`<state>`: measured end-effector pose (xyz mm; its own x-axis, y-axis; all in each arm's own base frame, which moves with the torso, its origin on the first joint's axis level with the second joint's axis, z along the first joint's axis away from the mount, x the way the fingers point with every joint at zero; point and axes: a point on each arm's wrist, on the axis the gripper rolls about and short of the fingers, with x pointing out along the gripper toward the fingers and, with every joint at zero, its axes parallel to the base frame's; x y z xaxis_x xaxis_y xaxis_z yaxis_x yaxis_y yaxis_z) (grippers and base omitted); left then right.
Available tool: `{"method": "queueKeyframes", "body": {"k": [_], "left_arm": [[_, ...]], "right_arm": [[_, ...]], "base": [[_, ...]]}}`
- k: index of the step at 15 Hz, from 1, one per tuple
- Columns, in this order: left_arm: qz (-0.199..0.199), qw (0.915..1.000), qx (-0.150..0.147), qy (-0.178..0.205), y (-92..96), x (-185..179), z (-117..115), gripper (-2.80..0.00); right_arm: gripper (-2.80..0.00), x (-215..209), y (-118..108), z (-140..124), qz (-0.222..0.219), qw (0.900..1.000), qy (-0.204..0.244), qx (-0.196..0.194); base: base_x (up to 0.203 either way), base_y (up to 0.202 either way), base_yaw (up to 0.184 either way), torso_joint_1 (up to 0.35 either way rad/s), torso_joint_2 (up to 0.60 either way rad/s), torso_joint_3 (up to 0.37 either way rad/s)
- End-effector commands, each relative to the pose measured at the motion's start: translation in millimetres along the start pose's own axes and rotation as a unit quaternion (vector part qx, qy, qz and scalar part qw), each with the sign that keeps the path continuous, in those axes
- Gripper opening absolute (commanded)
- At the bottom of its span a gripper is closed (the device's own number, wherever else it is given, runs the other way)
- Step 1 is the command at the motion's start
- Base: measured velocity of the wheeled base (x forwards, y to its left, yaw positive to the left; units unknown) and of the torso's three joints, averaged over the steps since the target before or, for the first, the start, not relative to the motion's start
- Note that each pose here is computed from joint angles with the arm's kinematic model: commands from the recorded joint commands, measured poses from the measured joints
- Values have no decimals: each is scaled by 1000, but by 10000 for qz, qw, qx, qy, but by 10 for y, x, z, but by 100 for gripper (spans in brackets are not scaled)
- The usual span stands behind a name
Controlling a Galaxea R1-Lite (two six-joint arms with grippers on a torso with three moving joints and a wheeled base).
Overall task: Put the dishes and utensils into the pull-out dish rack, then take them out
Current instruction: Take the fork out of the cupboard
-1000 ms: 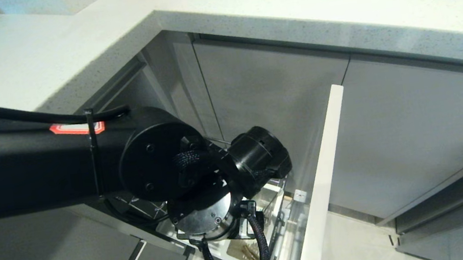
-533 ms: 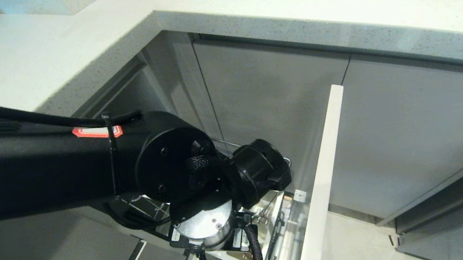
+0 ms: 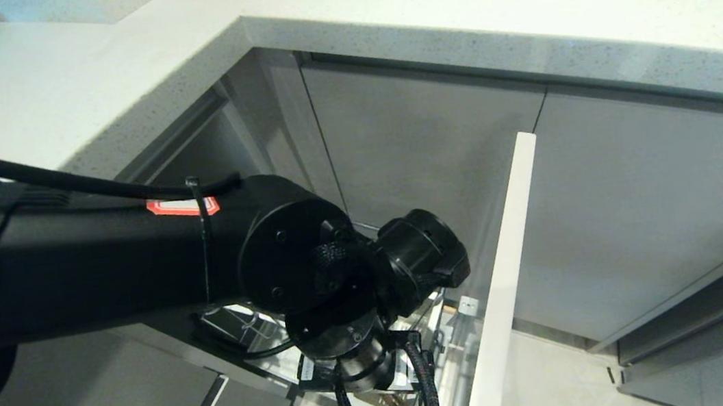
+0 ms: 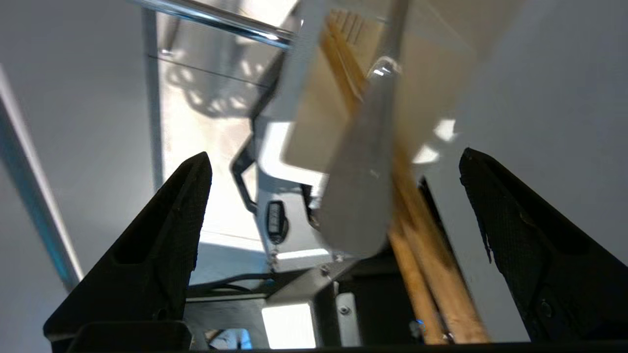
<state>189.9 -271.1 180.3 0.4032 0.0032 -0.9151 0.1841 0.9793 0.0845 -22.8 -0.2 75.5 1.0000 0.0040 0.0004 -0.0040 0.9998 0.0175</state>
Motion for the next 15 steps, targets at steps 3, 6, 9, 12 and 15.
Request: {"method": "queueKeyframes", "body": {"k": [3, 6, 9, 12, 15], "left_arm": [[75, 9999, -89, 63, -8, 102, 59, 0], [9, 9997, -242, -54, 29, 113, 126, 0], [-81, 9993, -335, -173, 34, 95, 158, 0], [-78, 9992, -342, -173, 38, 96, 161, 0], [-88, 9992, -340, -186, 46, 81, 159, -280]], "right_arm": [[-280, 1, 0, -4, 3, 10000, 7, 2], [-280, 1, 0, -3, -2, 10000, 2, -1], [-280, 1, 0, -4, 3, 10000, 5, 4], [-280, 1, 0, -3, 2, 10000, 4, 0], [-280, 1, 0, -4, 1, 10000, 6, -1]], "base": [[0, 0, 0, 0, 0, 0], [0, 0, 0, 0, 0, 0], [0, 0, 0, 0, 0, 0], [0, 0, 0, 0, 0, 0], [0, 0, 0, 0, 0, 0]]}}
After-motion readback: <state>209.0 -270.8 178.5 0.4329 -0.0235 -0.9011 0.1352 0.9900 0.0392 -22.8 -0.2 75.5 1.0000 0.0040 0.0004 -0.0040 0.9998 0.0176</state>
